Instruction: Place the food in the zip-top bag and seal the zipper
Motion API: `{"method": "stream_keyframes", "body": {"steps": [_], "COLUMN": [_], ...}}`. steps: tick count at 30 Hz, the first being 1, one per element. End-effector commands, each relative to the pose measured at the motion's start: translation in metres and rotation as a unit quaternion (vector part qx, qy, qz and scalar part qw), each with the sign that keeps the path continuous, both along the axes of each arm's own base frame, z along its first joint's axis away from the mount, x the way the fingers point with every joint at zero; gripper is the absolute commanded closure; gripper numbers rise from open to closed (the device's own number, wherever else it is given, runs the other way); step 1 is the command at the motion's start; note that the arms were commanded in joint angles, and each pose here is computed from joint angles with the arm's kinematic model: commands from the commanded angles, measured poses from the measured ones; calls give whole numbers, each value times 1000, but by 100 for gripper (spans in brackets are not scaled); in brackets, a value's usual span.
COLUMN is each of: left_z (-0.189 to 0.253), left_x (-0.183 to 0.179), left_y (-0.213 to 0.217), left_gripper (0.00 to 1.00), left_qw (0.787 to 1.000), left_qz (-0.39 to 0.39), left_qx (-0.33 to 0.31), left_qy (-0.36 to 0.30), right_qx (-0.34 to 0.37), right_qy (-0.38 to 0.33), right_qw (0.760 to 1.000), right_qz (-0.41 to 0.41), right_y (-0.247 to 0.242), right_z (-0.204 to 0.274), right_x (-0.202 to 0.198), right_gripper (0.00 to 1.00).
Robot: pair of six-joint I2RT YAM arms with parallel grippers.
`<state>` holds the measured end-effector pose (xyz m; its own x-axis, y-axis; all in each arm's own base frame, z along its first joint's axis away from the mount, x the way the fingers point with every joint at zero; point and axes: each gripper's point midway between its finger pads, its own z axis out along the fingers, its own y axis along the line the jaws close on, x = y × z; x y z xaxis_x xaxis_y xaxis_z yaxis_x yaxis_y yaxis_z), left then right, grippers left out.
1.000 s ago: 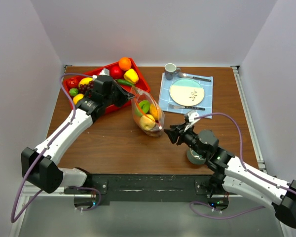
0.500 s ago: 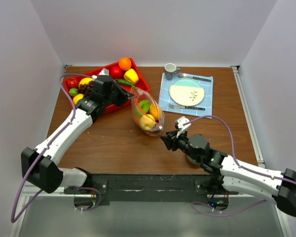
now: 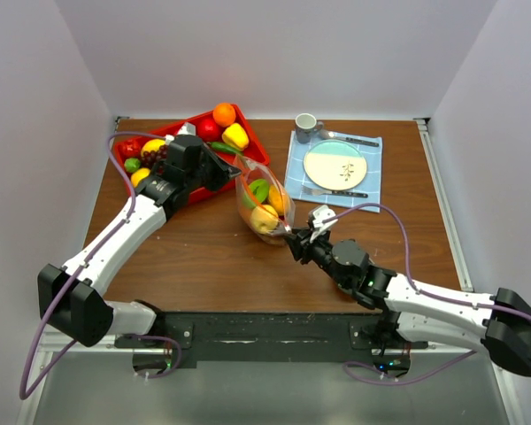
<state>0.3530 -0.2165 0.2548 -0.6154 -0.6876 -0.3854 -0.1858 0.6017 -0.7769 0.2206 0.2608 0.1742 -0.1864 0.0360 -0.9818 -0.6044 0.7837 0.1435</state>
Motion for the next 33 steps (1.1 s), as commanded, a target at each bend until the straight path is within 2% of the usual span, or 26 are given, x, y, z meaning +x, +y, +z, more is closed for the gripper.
{"method": "stream_keyframes", "body": {"steps": [1, 3, 5, 12, 17, 18, 19, 21, 22, 25, 28, 30, 33], "left_z": [35, 36, 34, 35, 35, 35, 35, 36, 38, 41, 41, 41, 46], "left_x": [6, 4, 3, -1, 0, 0, 0, 0, 0, -2, -5, -7, -10], "left_y": [1, 1, 1, 4, 2, 2, 2, 3, 3, 4, 5, 5, 12], "left_gripper": [100, 100, 100, 100, 100, 100, 100, 100, 100, 100, 100, 95, 78], "left_qw": [999, 999, 999, 999, 999, 999, 999, 998, 998, 997, 995, 991, 981], "left_qz": [4, 0, -2, -1, -5, -6, -6, -10, -12, -23, -41, -59, -84], "left_qx": [-20, -18, -15, -8, -12, -12, -11, -3, 0, 11, 28, 51, 101], "left_qy": [-45, -47, -45, -47, -47, -47, -47, -54, -58, -72, -89, -109, -143], "right_qx": [42, 42, 52, 63, 66, 64, 60, 64, 65, 67, 68, 67, 67], "right_qy": [-44, -47, -54, -59, -58, -58, -57, -60, -61, -63, -61, -58, -50], "right_qw": [998, 998, 997, 996, 996, 996, 996, 996, 995, 995, 995, 995, 996], "right_qz": [-21, -24, -26, -18, -21, -22, -23, -28, -31, -36, -38, -39, -34], "right_y": [8, 10, 10, 13, 15, 15, 15, 13, 11, 8, 5, 3, 0], "right_z": [39, 42, 48, 55, 53, 52, 50, 54, 56, 63, 69, 68, 63], "right_x": [14, 17, 17, 16, 18, 18, 19, 20, 20, 20, 19, 17, 14], "right_gripper": [69, 78, 78, 65, 64, 66, 73, 81, 88, 100, 100, 100, 100]}}
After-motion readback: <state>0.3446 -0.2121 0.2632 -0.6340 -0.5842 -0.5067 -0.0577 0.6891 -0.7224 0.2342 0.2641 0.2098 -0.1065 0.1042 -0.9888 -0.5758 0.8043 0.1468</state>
